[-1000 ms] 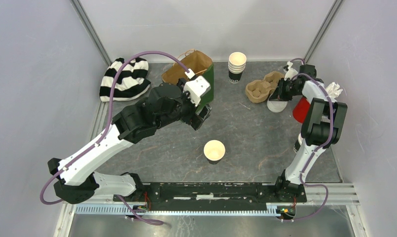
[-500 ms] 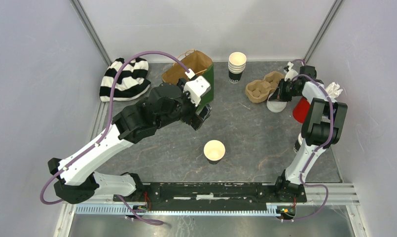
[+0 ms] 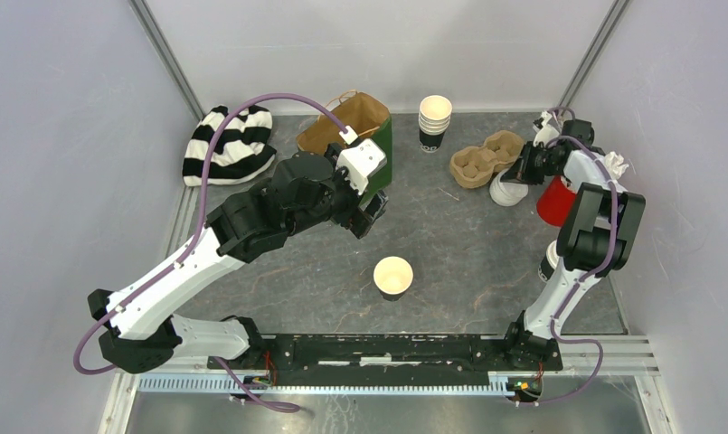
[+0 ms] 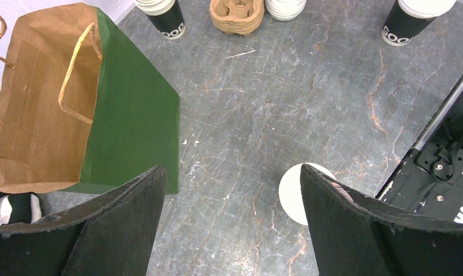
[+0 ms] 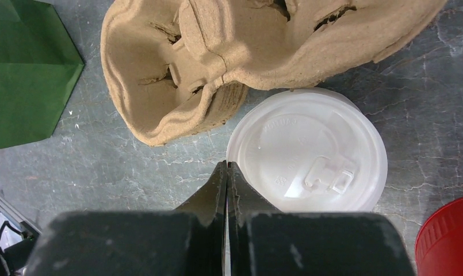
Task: Pack the takeout coffee
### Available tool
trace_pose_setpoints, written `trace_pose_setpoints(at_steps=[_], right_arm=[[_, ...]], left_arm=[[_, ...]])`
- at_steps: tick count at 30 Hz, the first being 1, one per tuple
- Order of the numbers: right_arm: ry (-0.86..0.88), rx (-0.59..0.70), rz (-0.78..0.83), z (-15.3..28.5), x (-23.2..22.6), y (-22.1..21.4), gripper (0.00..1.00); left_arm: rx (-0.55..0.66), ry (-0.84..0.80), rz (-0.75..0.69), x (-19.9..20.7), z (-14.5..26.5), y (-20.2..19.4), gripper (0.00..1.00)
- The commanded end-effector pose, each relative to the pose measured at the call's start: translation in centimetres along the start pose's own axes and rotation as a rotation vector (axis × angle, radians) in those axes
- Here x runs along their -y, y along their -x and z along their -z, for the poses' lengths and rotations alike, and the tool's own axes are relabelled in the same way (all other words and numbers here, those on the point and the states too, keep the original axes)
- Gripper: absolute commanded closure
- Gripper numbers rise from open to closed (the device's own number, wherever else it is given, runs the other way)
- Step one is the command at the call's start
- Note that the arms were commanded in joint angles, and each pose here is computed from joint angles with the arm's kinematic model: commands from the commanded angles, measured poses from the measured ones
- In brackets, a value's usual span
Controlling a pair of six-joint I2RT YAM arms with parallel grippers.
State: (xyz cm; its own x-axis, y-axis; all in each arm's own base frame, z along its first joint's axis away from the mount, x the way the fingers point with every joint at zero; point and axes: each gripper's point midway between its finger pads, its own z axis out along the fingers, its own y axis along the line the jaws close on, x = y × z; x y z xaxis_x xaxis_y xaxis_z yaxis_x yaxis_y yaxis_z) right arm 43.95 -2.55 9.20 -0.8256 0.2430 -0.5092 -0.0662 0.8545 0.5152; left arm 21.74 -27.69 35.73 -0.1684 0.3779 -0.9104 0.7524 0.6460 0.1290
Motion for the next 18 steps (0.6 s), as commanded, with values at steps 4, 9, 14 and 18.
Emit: trace_pose_setpoints(at_steps=[4, 9, 14, 18], right_arm=[[0.025, 0.081, 0.034, 1.6, -1.3, 2.1, 1.00], [-0.031, 0.136, 0.066, 3.7, -1.9, 3.7, 1.00], [-0.014, 0.210, 0.068, 5.9, -4.1, 4.4, 1.00], [0.019, 0.269, 0.067, 7.6, -5.9, 4.6, 1.00]], left_arm=[[0.056, -0.013, -0.040, 0.1, 0.7, 1.9, 0.08], [0.058, -0.011, -0.040, 0.0, 0.6, 2.0, 0.08], [0.059, -0.006, -0.040, 0.0, 0.5, 2.1, 0.08], [0.057, -0.003, -0.039, -0.1, 0.4, 2.1, 0.08]])
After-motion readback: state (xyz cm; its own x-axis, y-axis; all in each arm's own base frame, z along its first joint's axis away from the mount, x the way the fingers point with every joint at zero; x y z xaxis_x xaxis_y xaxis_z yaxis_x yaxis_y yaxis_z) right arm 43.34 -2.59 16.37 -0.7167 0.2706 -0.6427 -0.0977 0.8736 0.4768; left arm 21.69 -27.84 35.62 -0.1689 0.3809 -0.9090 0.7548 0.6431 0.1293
